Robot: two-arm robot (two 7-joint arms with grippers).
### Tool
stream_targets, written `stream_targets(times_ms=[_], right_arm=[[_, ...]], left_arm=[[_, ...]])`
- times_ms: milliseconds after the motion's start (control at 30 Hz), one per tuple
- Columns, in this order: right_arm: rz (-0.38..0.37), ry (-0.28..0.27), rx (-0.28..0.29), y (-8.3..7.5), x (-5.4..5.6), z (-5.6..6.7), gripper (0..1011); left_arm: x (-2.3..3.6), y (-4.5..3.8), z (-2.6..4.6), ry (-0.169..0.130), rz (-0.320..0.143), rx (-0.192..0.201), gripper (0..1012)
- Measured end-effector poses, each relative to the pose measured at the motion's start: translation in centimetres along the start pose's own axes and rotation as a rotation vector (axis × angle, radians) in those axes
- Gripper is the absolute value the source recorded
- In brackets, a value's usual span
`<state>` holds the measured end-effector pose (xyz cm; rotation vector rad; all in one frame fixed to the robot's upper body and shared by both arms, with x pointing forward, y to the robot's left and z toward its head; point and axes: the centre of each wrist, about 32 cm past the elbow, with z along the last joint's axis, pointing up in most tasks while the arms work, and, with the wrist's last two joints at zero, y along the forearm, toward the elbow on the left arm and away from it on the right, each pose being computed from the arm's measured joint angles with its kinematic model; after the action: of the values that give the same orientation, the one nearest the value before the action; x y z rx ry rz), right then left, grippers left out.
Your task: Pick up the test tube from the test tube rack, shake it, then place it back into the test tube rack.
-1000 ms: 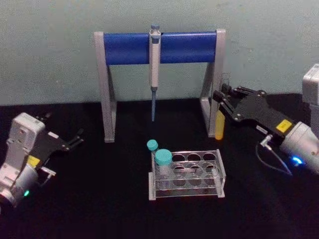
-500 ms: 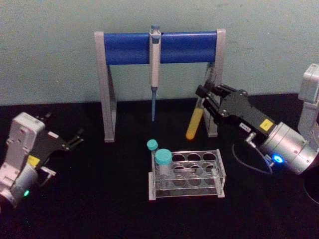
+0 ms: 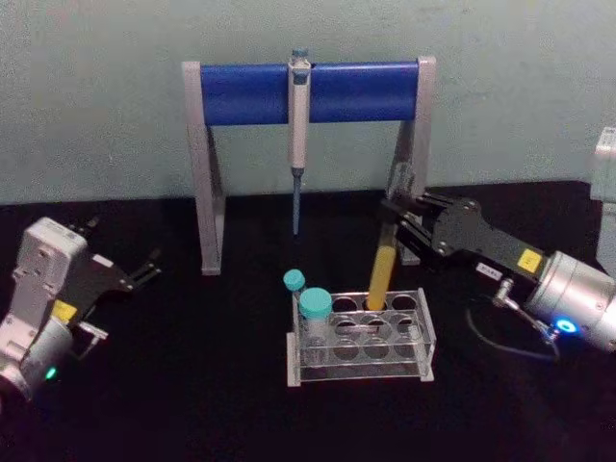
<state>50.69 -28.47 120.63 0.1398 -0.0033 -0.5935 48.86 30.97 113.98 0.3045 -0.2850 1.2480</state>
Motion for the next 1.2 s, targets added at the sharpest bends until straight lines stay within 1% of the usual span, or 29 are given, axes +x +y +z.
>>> stream_targets(times_ms=[67, 133, 200, 233, 267, 300, 367, 400, 500, 600, 700, 800, 867, 1000, 1033, 1133, 1200], right_arm=[[-0.018, -0.022, -0.025, -0.5, -0.1, 0.4, 229], [-0.033, -0.038, -0.039, -0.8, -0.1, 0.5, 229], [-0.061, -0.070, -0.060, -1.1, -0.2, 0.8, 229], [-0.070, -0.082, -0.066, -1.2, -0.2, 0.9, 229], [-0.092, -0.108, -0.080, -1.3, -0.3, 1.0, 229], [-0.102, -0.122, -0.087, -1.2, -0.3, 1.1, 229], [-0.122, -0.143, -0.096, -1.2, -0.4, 1.1, 229], [-0.143, -0.164, -0.099, -1.0, -0.5, 1.0, 229], [-0.178, -0.202, -0.089, -0.6, -0.8, 0.7, 229], [-0.200, -0.222, -0.070, -0.2, -0.8, 0.4, 229], [-0.218, -0.237, -0.033, 0.6, -0.8, 0.0, 229], [-0.216, -0.234, -0.014, 1.1, -0.7, -0.4, 229], [-0.201, -0.225, 0.001, 1.7, -0.7, -0.7, 229], [-0.152, -0.184, 0.031, 2.6, -0.6, -1.2, 229], [-0.152, -0.184, 0.031, 2.6, -0.6, -1.2, 229], [-0.106, -0.146, 0.047, 3.0, -0.6, -1.4, 229], [-0.075, -0.121, 0.046, 2.9, -0.5, -1.3, 229]], left_arm=[[0.00, 0.00, 0.00, 0.000, 0.000, 0.000, 1001], [0.00, 0.00, 0.00, 0.000, 0.000, 0.000, 1001], [0.00, 0.00, 0.00, 0.000, 0.000, 0.000, 1001], [0.00, 0.00, 0.00, 0.000, 0.000, 0.000, 1001], [0.00, 0.00, 0.00, 0.000, 0.000, 0.000, 1001], [0.00, 0.00, 0.00, 0.000, 0.000, 0.000, 1001], [0.00, 0.00, 0.00, 0.000, 0.000, 0.000, 1001], [0.00, 0.00, 0.00, 0.000, 0.000, 0.000, 1001], [0.00, 0.00, 0.00, 0.000, 0.000, 0.000, 1001], [0.00, 0.00, 0.00, 0.000, 0.000, 0.000, 1001], [0.00, 0.00, 0.00, 0.000, 0.000, 0.000, 1001], [0.00, 0.00, 0.00, 0.000, 0.000, 0.000, 1001], [0.00, 0.00, 0.00, 0.000, 0.000, 0.000, 1001], [0.00, 0.00, 0.00, 0.000, 0.000, 0.000, 1001], [0.00, 0.00, 0.00, 0.000, 0.000, 0.000, 1001], [0.00, 0.00, 0.00, 0.000, 0.000, 0.000, 1001], [0.00, 0.00, 0.00, 0.000, 0.000, 0.000, 1001]])
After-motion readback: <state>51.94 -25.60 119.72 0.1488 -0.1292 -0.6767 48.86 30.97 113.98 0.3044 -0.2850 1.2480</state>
